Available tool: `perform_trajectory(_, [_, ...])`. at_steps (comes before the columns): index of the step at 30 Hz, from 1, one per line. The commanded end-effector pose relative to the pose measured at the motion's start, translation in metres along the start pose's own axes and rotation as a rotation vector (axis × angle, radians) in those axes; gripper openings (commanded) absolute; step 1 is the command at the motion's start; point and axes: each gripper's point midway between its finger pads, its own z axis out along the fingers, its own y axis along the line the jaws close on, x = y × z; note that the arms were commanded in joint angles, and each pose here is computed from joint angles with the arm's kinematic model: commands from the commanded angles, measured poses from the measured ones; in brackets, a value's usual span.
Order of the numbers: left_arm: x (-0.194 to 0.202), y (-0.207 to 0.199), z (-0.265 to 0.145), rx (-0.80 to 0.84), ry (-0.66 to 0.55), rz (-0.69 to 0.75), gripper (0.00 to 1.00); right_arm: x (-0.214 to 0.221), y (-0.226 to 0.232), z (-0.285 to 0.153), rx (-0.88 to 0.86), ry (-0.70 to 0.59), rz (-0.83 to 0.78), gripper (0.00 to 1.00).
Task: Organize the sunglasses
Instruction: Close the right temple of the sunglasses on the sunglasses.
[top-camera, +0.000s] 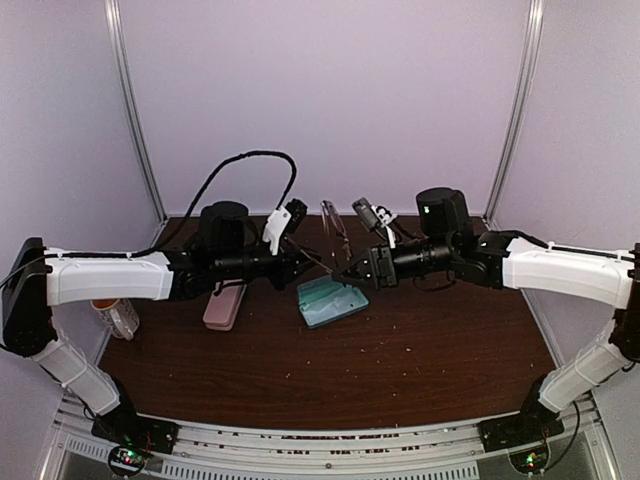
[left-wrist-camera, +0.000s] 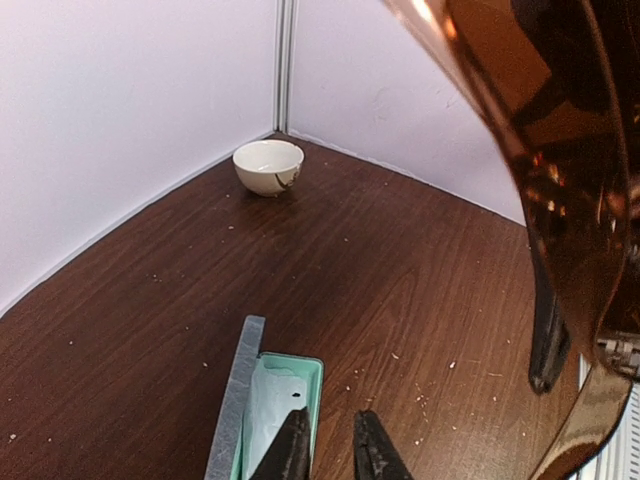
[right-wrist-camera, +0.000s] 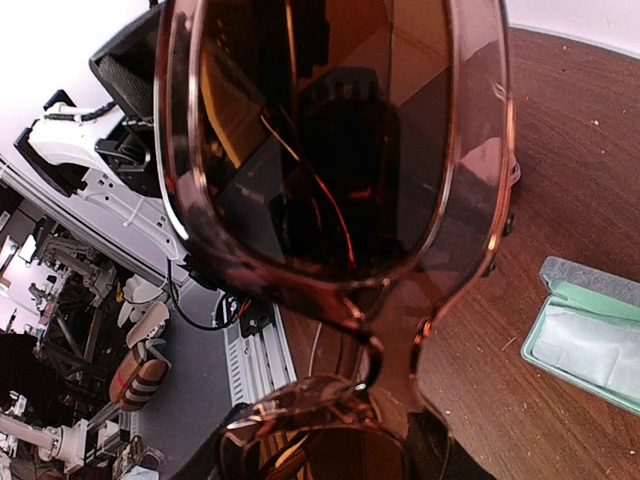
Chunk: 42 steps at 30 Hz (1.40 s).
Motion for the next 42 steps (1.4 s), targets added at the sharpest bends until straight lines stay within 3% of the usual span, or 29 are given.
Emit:
perform_trajectory(1, [-0.026,0.000,0.004,0.004,-0.067,0.015,0.18,-0.002,0.006,0.008,-0.020,0.025,-0.022,0.40])
perform_trajectory(19, [-0.027,-0.001,0.009,0.017,-0.056,0.022,0.18,0.020,-0.002,0.034,-0.013,0.134,-0.008,0.40])
perform_trajectory(30, [-0.025,0.000,0.013,0.018,-0.041,-0.015,0.17,0.037,-0.020,0.049,0.083,0.215,-0.003,0.39])
perform_trajectory(42, [-0.006,0.008,0.006,-0.043,0.013,-0.011,0.22,0.036,-0.037,0.032,0.217,0.186,-0.037,0.38])
